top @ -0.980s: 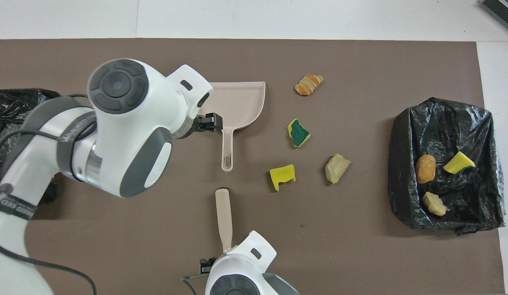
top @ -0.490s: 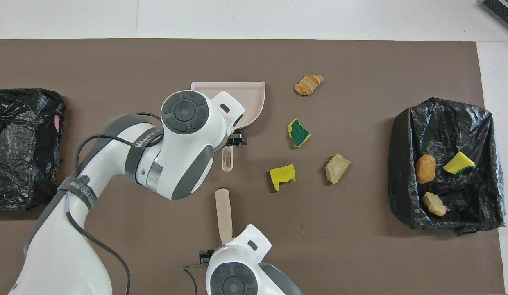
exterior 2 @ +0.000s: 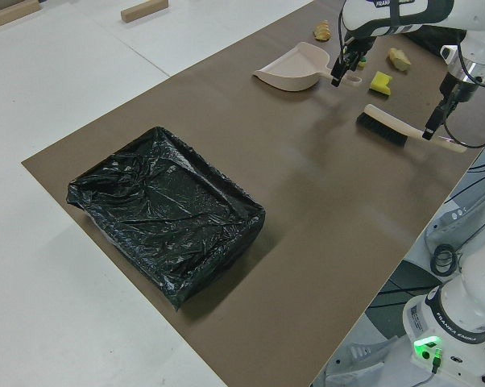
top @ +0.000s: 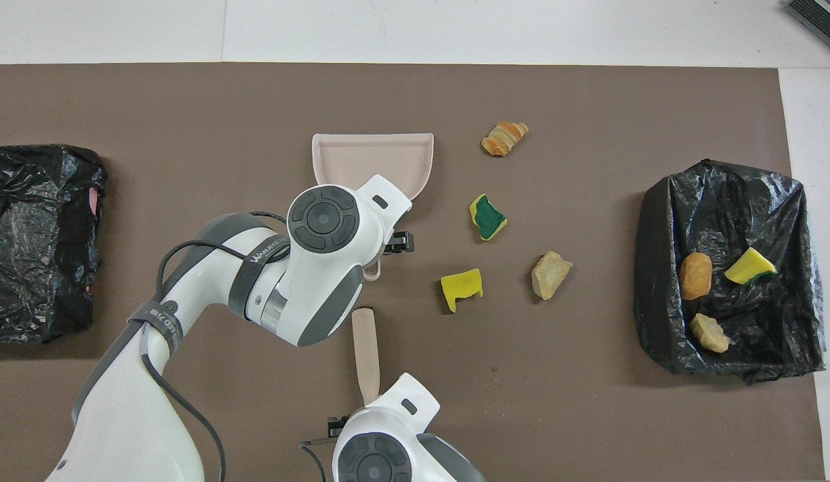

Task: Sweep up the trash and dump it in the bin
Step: 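Grasp the dustpan handle with the left gripper and pull it closer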

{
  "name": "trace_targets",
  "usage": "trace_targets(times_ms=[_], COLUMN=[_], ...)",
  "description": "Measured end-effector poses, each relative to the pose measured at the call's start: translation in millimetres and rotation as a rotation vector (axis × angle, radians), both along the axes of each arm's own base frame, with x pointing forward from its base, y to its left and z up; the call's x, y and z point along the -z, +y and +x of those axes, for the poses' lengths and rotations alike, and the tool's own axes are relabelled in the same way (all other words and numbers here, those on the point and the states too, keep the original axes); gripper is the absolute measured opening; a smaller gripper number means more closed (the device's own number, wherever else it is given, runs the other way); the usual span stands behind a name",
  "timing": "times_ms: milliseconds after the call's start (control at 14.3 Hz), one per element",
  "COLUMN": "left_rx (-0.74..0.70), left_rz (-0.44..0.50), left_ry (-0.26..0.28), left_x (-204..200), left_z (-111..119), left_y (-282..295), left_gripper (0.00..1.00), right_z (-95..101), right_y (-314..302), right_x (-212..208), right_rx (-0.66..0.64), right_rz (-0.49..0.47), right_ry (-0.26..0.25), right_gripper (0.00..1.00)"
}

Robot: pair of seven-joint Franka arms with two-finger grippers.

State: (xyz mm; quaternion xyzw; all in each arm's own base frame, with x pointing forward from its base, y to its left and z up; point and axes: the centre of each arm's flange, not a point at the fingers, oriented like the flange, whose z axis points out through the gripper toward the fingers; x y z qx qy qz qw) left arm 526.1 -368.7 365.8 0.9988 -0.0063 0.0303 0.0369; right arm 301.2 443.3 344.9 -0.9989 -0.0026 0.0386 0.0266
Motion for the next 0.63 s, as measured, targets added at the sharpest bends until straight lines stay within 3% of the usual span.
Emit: trace_targets(times_ms=[280, 350, 490, 560, 630], left_rx=[-0.002, -0.003, -0.003, -0.002, -0.001], left_rz=[0.001, 0.001, 0.002, 0.005, 0.008], left_ry=[0.0, 0.001, 0.003, 0.007, 0.011], left_x=[4, 4, 4, 5, 5], left_z=[-1, -1, -1, -1, -2], left_y=[1, 1, 2, 2, 2], left_gripper=[0.94, 0.87, 0.59, 0.49, 0.38], right_z=[-4.1, -4.4, -7.3, -9.7, -12.0], right_y=[3, 3, 5, 6, 8], right_x=[9, 9, 9, 9, 9], right_rx=[-0.006, -0.007, -0.013, -0.018, -0.023], right_rz=[-0.001, -0.001, -0.001, -0.001, -0.001], right_ry=[0.001, 0.001, 0.001, 0.001, 0.001], right_gripper=[0.92, 0.92, 0.78, 0.78, 0.71])
